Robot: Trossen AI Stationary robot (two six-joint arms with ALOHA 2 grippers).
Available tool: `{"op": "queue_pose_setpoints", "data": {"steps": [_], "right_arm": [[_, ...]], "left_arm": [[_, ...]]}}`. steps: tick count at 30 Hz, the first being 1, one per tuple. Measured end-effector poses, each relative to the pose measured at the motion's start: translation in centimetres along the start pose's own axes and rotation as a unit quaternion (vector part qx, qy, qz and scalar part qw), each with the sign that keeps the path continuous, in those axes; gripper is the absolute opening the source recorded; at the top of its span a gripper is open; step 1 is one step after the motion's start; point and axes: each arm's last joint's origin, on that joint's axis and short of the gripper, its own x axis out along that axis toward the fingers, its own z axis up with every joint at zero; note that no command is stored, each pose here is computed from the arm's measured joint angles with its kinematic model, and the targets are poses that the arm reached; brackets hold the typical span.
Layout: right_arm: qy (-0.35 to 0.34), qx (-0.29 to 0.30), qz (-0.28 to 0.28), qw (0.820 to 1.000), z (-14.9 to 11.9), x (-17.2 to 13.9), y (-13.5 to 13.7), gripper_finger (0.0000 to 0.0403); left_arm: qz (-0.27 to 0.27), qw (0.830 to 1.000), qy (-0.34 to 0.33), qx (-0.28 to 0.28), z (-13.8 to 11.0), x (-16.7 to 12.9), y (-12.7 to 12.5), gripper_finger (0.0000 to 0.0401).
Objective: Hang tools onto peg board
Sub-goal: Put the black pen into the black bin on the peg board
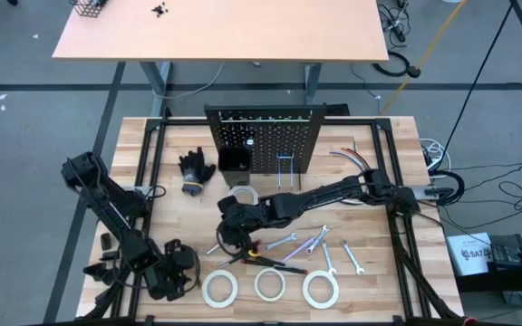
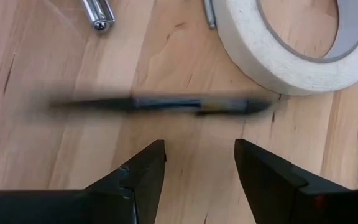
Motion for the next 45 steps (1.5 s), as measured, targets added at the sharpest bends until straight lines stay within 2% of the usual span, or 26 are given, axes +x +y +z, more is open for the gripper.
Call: {"op": "queue_pose_setpoints", "data": {"steps": [9, 28, 34, 39, 45], "right_arm": [[0.04, 0.034, 0.013, 0.999, -0.7, 0.0, 0.3, 0.0187], [0.086, 0.067, 0.039, 0.993, -1.6, -0.2, 0.9, 0.0187], [0.073, 0.04, 0.063, 0.995, -1.5, -0.2, 0.8, 0.0187], [0.058, 0.011, 0.059, 0.996, -1.3, -0.2, 0.4, 0.0187], [0.049, -0.004, 0.055, 0.997, -1.2, -0.2, 0.3, 0.0187]], "left_arm": [[0.01, 1.0, -0.006, 0.008, 0.8, 0.6, 0.3, 0.0196], [0.084, 0.992, -0.078, 0.061, 7.4, 2.0, 4.1, 0.0196], [0.076, 0.989, -0.103, 0.073, 9.2, 2.1, 4.8, 0.0196], [0.068, 0.987, -0.123, 0.08, 10.2, 2.1, 5.1, 0.0196], [0.052, 0.987, -0.136, 0.071, 10.3, 1.1, 4.5, 0.0196]]}}
